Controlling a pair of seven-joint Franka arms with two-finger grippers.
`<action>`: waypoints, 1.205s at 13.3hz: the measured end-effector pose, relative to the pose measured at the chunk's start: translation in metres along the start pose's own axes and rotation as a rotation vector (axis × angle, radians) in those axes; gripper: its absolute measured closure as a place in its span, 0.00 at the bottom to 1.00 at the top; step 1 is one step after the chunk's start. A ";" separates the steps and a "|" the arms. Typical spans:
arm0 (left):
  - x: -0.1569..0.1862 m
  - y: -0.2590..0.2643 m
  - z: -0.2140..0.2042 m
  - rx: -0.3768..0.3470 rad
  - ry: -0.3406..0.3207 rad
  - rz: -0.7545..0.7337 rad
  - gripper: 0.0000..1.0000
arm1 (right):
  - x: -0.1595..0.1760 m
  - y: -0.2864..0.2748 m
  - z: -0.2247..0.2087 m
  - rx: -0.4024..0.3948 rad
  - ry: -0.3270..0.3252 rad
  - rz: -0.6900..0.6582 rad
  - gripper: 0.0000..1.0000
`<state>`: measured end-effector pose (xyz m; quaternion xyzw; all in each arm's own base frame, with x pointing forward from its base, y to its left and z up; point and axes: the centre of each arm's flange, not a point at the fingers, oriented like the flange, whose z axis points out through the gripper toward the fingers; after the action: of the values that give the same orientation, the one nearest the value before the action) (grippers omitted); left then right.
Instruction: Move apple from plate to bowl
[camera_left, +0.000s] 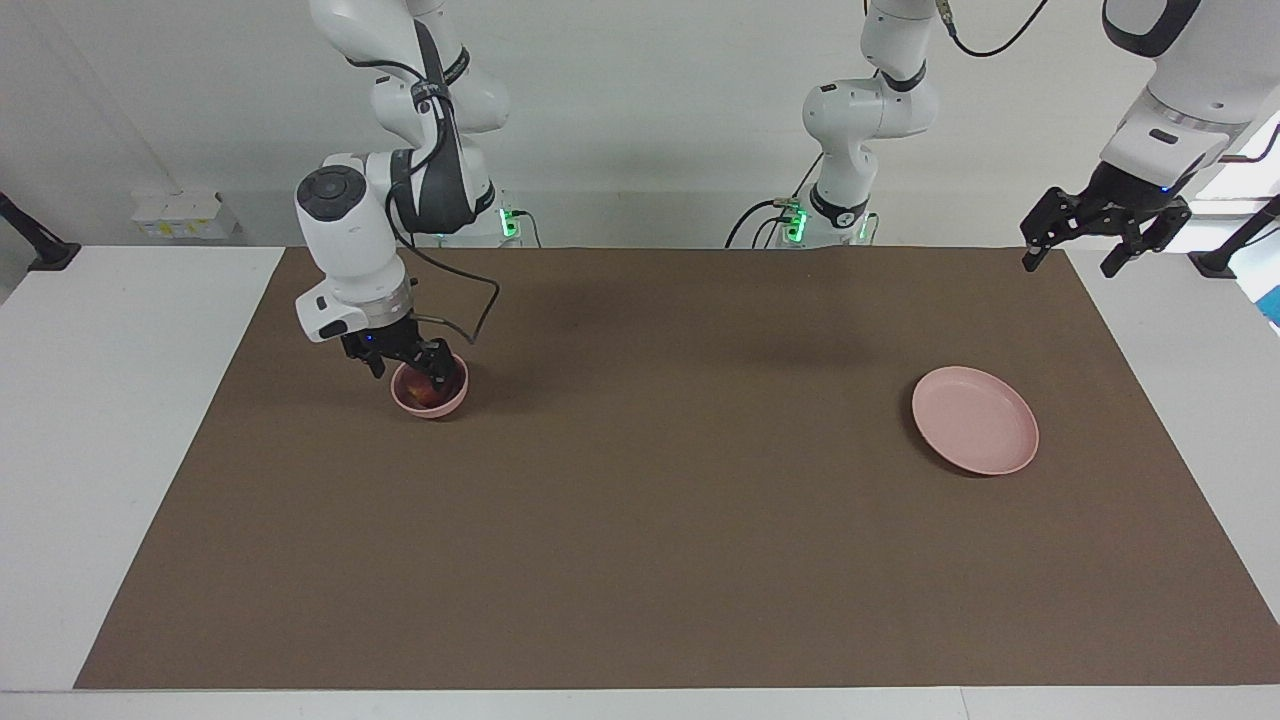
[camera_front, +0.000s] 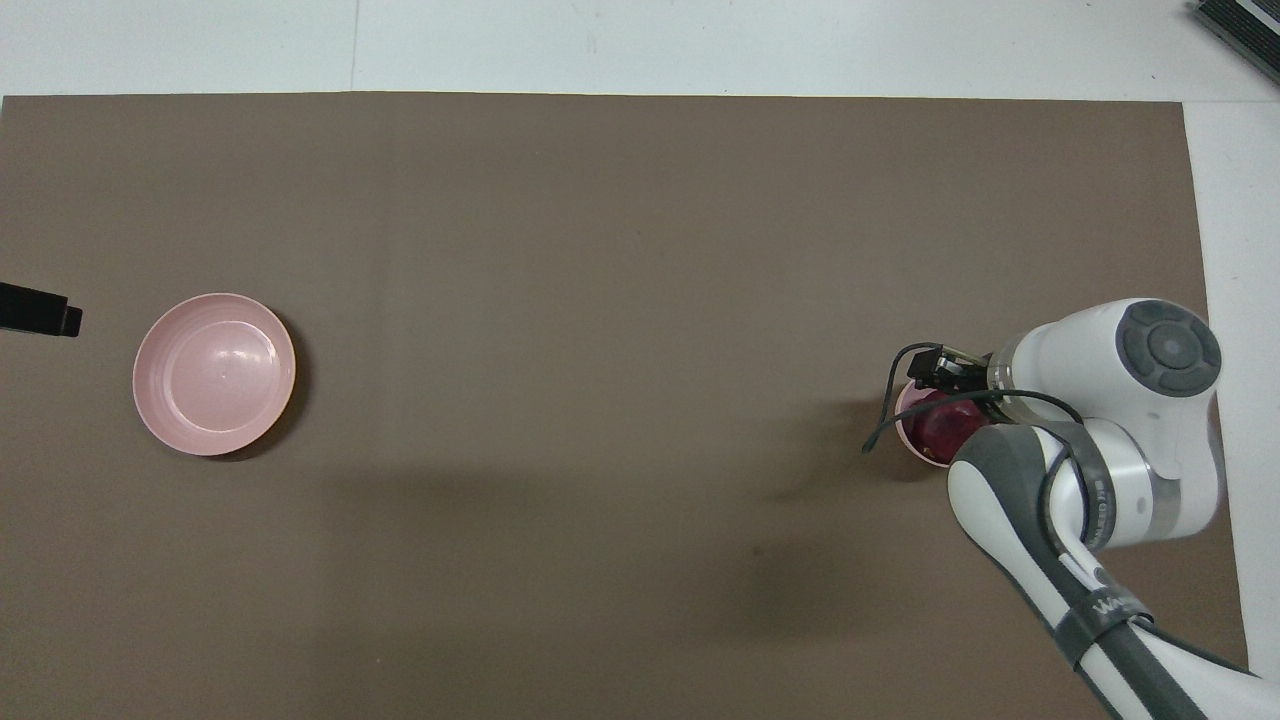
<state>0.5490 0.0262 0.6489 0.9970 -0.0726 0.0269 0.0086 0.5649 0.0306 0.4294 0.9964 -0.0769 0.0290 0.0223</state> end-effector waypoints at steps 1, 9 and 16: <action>0.000 0.000 0.000 -0.001 -0.001 -0.001 0.00 | 0.007 0.001 -0.016 0.001 0.012 -0.043 0.00; -0.004 0.012 -0.004 -0.006 -0.029 0.021 0.00 | 0.016 0.018 -0.171 -0.020 -0.060 -0.077 0.00; -0.021 0.021 -0.033 -0.004 -0.034 -0.006 0.00 | 0.020 0.035 -0.188 0.055 -0.112 -0.030 0.00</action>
<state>0.5229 0.0091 0.6811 0.9975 -0.0697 0.0098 0.0095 0.5693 0.0026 0.6191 0.9977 -0.0622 -0.0249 -0.0091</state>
